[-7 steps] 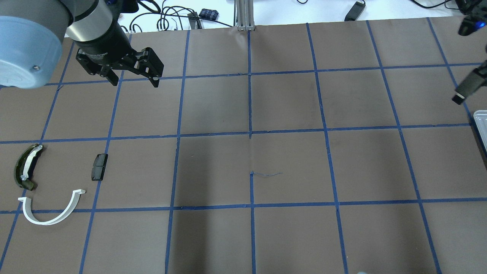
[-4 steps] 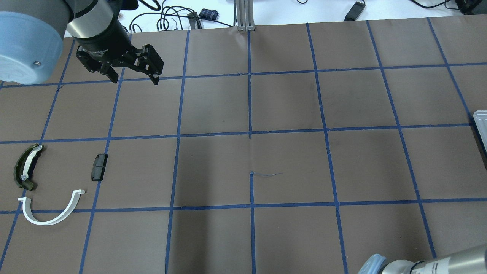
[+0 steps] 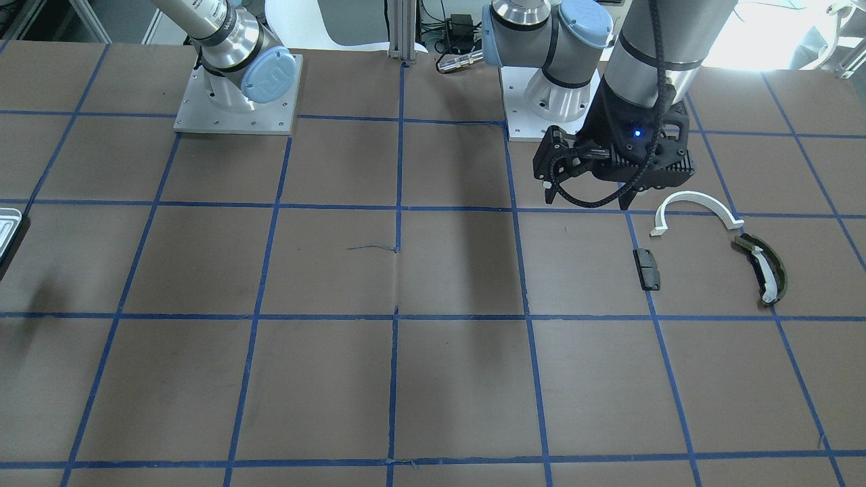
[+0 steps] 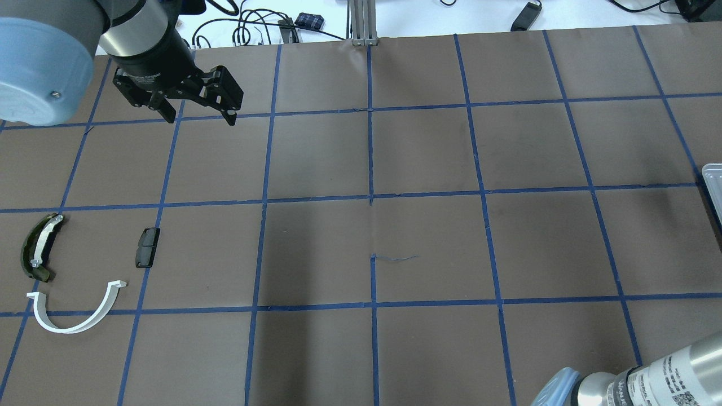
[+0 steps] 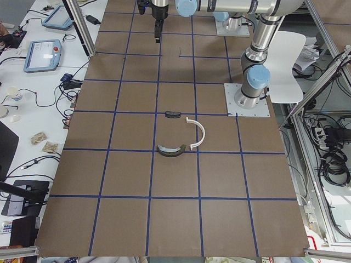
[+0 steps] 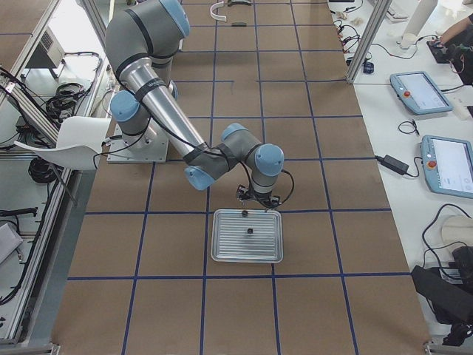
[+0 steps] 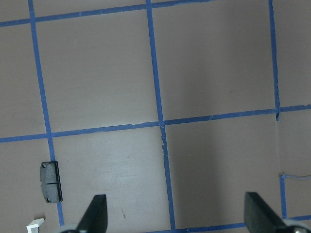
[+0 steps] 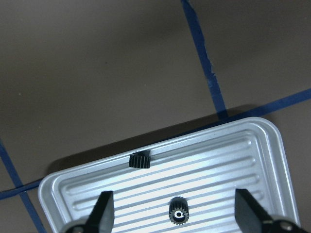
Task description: Place bearing gear from tray to pile
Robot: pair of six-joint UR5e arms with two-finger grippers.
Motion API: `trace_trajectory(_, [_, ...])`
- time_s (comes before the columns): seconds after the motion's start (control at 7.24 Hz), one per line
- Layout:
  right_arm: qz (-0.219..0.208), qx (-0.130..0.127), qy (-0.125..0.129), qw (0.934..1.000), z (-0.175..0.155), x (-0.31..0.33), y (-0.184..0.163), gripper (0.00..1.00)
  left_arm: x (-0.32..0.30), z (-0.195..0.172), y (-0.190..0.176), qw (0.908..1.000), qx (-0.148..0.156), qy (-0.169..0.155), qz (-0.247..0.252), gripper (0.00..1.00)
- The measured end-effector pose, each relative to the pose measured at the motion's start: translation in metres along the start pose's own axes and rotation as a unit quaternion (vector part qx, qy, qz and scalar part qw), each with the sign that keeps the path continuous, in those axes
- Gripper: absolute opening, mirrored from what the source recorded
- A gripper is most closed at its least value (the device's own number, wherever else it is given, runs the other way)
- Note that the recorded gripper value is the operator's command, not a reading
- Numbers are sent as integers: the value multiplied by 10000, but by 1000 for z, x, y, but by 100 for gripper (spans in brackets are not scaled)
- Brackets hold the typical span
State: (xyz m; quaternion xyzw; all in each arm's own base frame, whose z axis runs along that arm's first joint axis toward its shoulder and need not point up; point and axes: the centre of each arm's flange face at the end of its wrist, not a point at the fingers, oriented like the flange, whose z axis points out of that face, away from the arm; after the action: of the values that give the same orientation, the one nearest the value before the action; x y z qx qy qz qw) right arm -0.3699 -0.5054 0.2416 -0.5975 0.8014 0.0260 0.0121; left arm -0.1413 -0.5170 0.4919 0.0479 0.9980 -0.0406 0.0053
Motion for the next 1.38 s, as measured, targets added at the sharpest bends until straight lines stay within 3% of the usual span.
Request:
trace_trajectory(0.55, [171,338,-72,9993,51,-22,16,77,0,0,1,10000,2,-15,-2,100])
trace_trajectory(0.69, [195,354,-29,9992,58,-28,14,67,0,0,0,10000,-1,-9,-2,100])
trace_trajectory(0.83, [195,365,2,9991,60,-30,13,47,0,0,0,10000,-2,-3,-3,100])
trace_trajectory(0.97, [191,371,18,9991,60,-30,13,18,0,0,0,10000,0,2,-3,100])
trace_trajectory(1.11, [197,369,27,9991,60,-30,13,0,0,0,0,10000,0,7,-2,100])
trace_trajectory(1.38, [227,341,56,9991,56,-29,14,0,0,0,0,10000,-2,22,-3,100])
